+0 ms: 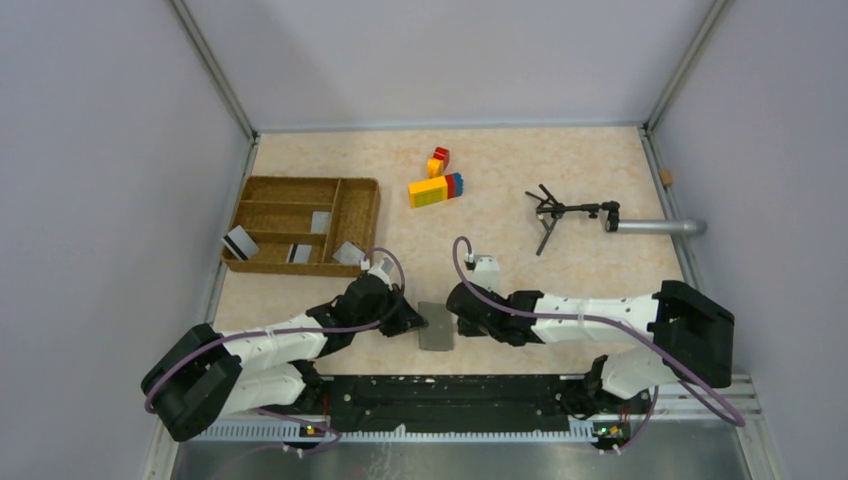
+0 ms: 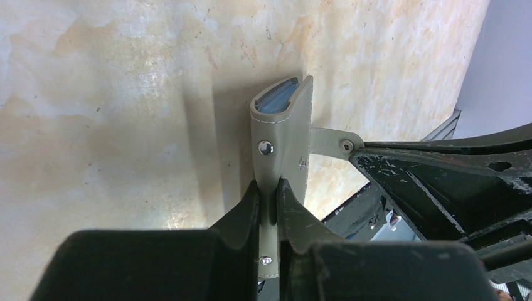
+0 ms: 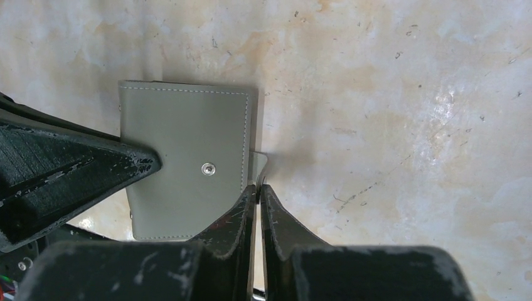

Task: Put the credit cards into the card holder
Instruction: Close the card holder at the center of the board.

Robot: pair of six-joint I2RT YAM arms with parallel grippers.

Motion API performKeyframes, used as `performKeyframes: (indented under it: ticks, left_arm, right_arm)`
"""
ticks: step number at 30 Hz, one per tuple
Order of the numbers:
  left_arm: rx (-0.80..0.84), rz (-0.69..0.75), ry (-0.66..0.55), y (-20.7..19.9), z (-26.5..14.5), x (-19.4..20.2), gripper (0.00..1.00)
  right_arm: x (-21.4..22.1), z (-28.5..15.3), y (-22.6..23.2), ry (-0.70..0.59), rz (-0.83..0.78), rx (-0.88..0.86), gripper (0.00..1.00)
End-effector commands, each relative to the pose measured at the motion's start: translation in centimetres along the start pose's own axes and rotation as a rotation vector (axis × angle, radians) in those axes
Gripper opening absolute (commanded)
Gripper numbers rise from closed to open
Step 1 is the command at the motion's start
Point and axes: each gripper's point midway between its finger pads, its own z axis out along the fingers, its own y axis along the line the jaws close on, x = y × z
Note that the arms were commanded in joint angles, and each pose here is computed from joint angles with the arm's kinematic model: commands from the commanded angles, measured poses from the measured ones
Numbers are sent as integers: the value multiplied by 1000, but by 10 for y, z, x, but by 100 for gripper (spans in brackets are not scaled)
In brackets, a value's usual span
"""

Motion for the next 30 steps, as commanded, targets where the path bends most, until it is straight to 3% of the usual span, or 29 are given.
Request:
performKeyframes:
  ticks: [1, 7, 16, 30]
  left_arm:
    - [-34, 17, -8, 8, -1, -1, 0]
    - [-35, 17, -10, 8, -1, -1, 0]
    - [-35, 18, -10, 8, -1, -1, 0]
    - [-30, 21, -1, 7, 0, 0, 0]
  right_arm:
    - [-1, 5, -1, -8, 17, 4, 3]
    - [-2, 4, 3, -22, 15, -39, 0]
    - [-7, -1, 26, -60, 66, -272, 0]
    - [-7, -1, 37, -72, 91, -424, 0]
